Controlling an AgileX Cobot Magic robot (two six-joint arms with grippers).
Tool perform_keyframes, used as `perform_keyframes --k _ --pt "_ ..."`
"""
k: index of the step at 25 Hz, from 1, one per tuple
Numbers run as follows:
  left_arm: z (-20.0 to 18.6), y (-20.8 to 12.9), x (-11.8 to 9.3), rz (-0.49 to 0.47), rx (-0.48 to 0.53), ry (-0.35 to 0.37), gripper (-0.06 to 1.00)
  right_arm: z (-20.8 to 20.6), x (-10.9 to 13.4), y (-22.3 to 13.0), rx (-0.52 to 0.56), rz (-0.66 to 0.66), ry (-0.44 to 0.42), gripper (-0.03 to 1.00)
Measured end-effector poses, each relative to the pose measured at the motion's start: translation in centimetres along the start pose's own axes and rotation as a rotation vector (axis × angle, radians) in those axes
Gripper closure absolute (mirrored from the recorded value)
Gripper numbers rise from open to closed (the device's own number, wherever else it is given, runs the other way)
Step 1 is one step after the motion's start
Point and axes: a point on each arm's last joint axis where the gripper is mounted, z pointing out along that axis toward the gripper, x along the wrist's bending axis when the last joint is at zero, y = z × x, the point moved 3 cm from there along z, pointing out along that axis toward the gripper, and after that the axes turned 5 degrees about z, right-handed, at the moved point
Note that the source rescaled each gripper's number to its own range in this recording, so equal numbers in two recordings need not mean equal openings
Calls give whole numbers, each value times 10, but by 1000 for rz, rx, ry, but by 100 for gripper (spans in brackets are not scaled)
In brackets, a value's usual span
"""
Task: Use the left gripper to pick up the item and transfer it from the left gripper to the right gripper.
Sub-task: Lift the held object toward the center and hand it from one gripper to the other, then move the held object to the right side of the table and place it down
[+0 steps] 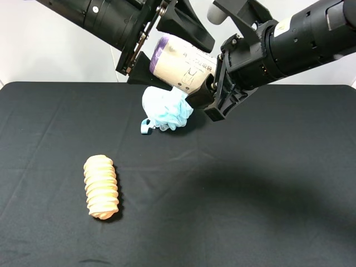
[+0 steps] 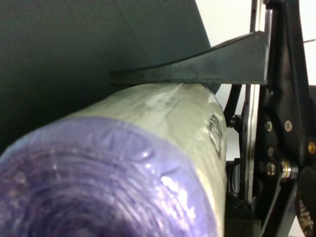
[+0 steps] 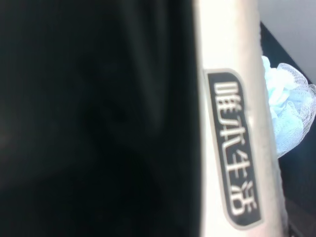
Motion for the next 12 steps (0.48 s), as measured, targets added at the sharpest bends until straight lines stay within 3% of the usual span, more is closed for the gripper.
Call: perform_keyframes --k 12 --pt "-3 -4 5 30 39 41 -5 1 0 0 1 0 0 96"
